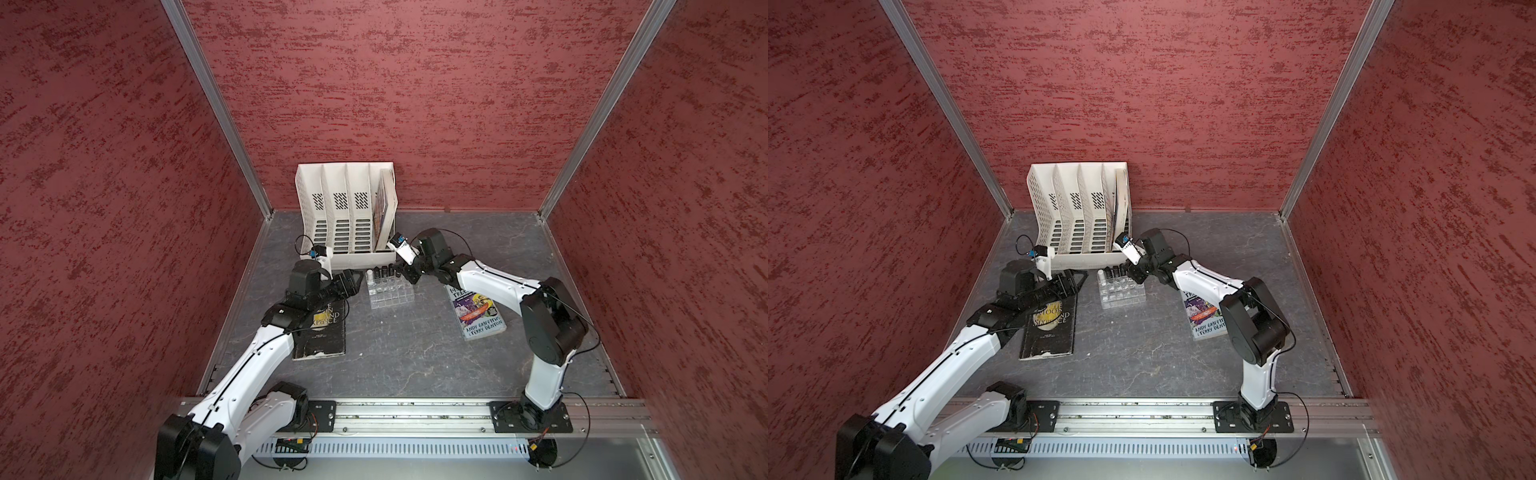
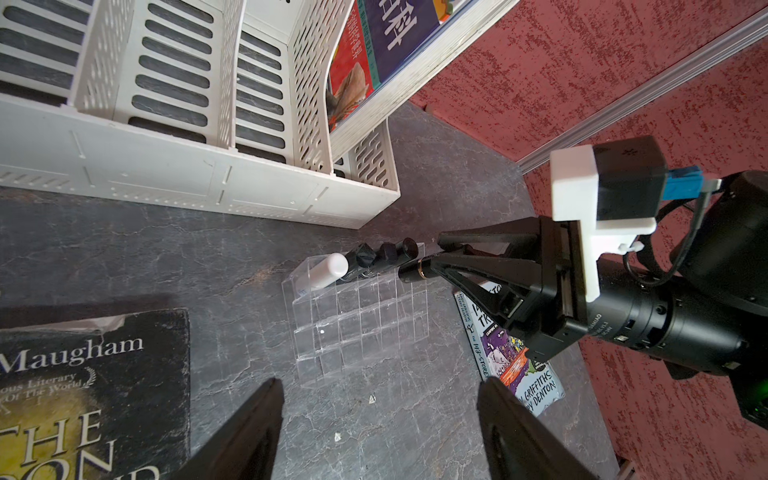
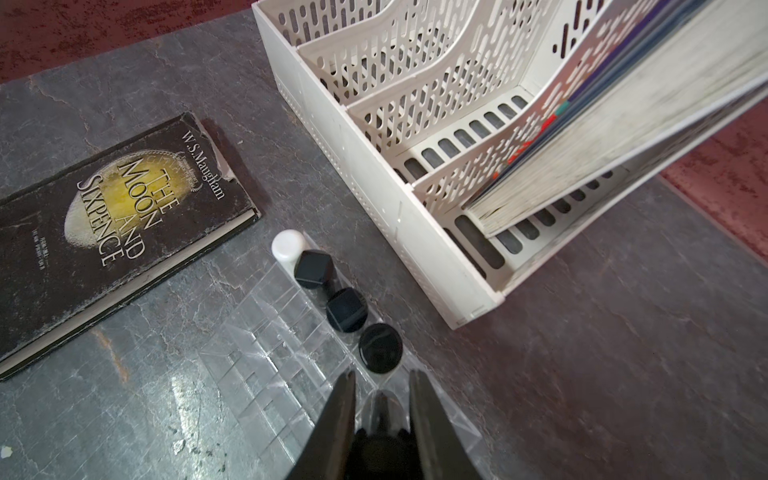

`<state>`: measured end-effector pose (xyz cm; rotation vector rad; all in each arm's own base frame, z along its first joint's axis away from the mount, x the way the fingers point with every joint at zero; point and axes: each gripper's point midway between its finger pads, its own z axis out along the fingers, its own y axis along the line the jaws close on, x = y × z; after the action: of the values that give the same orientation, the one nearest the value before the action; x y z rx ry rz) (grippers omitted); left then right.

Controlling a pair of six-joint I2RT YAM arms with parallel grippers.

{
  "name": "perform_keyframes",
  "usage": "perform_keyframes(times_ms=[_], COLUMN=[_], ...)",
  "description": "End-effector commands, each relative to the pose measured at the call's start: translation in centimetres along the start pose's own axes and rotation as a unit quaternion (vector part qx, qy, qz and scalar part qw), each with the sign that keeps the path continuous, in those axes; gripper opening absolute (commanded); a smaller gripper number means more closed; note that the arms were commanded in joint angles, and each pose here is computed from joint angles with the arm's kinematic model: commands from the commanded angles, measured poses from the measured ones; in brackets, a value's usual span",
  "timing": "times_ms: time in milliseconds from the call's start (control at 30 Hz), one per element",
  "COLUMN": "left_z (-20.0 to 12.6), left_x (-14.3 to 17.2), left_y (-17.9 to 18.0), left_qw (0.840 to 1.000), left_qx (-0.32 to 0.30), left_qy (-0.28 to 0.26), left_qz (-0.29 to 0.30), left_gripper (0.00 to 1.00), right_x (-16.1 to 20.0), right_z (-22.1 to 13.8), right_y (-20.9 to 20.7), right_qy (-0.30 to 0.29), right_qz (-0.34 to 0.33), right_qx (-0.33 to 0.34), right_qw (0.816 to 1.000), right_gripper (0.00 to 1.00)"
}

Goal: Arrange the lipsticks in the organizer
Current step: Place the lipstick in the storage box.

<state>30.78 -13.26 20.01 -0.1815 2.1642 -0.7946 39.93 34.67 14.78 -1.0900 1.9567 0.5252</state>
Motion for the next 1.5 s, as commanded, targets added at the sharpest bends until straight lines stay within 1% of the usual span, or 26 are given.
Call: perform_keyframes(times_ms=[0,300,700,1100,1167,1200,1233,1300,1367,1467], left_z=[0.0,0.0,0.0,-0.2,-0.2,-0.2,-0.2,-0.2,-0.3,-0.4], left_x=[0.0,0.1,0.0,0.0,0.0,-0.1,-0.1,-0.1,-0.2,-0.2], left_y=[0.1,0.2,0.0,0.0,0.0,-0.1,-0.1,-0.1,-0.2,-0.1], left_qw=[1.000,1.000,1.000,1.000,1.000,1.000,1.000,1.000,1.000,1.000], left_qx=[0.006,0.005,0.008,0.009,0.010,0.010,0.011,0.010,0.011,0.009], left_qy=[-0.005,-0.004,-0.007,-0.009,-0.009,-0.009,-0.010,-0.010,-0.011,-0.012], left_qz=[-0.002,0.001,0.002,0.003,0.003,0.002,0.002,0.002,0.004,0.005], left_gripper=[0.76,0.76,0.76,0.75,0.75,0.75,0.75,0.75,0.75,0.75], right_x=[-2.9,-1.8,0.1,0.9,1.0,1.1,1.0,0.7,0.6,0.0], right_z=[-0.6,1.0,1.6,1.8,1.8,1.8,1.7,1.6,1.5,1.0], right_y=[-0.8,-1.9,-1.8,-2.1,-2.1,-2.3,-2.2,-2.4,-2.4,-2.6], right_qy=[-0.035,-0.020,-0.003,-0.001,0.000,0.000,-0.001,-0.005,-0.007,-0.015], right_qz=[-0.022,-0.019,-0.020,-0.017,-0.017,-0.015,-0.015,-0.013,-0.011,-0.013], right_qx=[0.018,0.028,0.030,0.031,0.032,0.034,0.035,0.039,0.042,0.048], right_qw=[0.999,0.999,0.999,0.999,0.999,0.999,0.999,0.999,0.999,0.999], right_gripper=[0.07,0.06,0.06,0.07,0.10,0.13,0.19,0.26,0.35,0.42])
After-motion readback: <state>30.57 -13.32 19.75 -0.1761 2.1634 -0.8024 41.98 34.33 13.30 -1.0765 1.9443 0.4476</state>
